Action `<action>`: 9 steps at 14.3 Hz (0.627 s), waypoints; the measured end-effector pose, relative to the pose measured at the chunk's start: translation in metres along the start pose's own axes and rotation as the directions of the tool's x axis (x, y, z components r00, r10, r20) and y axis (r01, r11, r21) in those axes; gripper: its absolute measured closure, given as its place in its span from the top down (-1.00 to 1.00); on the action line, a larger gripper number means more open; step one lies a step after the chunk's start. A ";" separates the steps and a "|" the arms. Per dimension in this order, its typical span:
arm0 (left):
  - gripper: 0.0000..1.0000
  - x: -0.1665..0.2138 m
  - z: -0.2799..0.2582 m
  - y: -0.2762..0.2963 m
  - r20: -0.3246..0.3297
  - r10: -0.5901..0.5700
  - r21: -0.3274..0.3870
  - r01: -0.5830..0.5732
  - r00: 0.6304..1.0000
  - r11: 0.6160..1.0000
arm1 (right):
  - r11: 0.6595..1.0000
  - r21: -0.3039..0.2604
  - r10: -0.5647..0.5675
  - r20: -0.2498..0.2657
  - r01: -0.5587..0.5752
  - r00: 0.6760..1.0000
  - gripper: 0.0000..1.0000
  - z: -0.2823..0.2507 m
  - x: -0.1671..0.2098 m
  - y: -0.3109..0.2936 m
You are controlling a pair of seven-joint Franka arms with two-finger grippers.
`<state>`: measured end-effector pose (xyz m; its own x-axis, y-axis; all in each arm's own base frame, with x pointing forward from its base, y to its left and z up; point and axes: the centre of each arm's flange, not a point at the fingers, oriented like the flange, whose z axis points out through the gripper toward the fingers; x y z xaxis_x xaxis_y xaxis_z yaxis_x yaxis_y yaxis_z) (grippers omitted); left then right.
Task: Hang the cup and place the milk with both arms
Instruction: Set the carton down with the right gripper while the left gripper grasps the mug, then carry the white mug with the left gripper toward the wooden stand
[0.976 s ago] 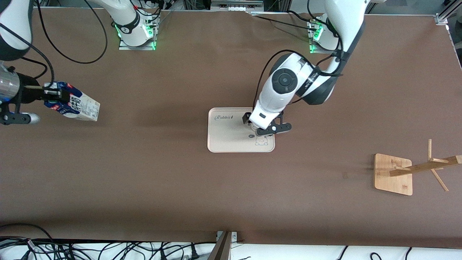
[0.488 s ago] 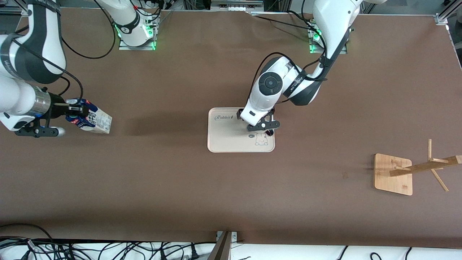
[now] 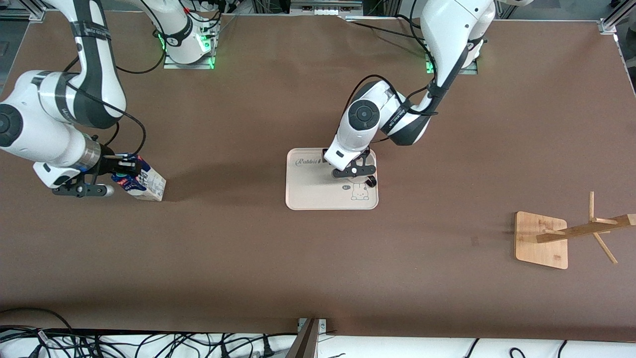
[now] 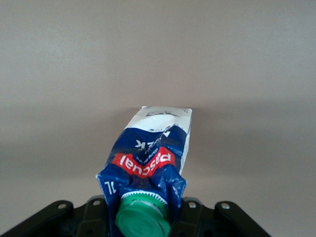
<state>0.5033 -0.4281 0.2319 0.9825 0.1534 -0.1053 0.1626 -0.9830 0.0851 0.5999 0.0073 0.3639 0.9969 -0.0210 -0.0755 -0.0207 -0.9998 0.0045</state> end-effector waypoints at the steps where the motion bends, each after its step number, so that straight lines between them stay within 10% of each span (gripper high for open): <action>1: 0.22 0.001 0.000 -0.001 0.000 0.005 0.001 -0.005 1.000 1.000 | 1.000 -0.001 0.001 -0.010 -0.001 1.000 -0.32 0.007 -0.002 0.000; 6: -0.79 0.010 -0.001 -0.009 -0.008 -0.006 0.007 0.006 1.000 1.000 | 0.999 0.042 0.011 -0.016 -0.010 1.000 -0.32 0.025 -0.007 -0.014; 9: -0.87 0.019 -0.017 -0.015 -0.024 -0.021 -0.001 0.021 0.999 1.000 | 0.998 0.059 0.021 -0.011 -0.020 1.000 -0.32 0.027 -0.008 -0.016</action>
<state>0.5214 -0.4087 0.2455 0.9809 0.1761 -0.0828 0.1830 -0.9795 0.0842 0.5902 0.0235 0.3375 0.9971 -0.0417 -0.0640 -0.0451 -0.9976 -0.0531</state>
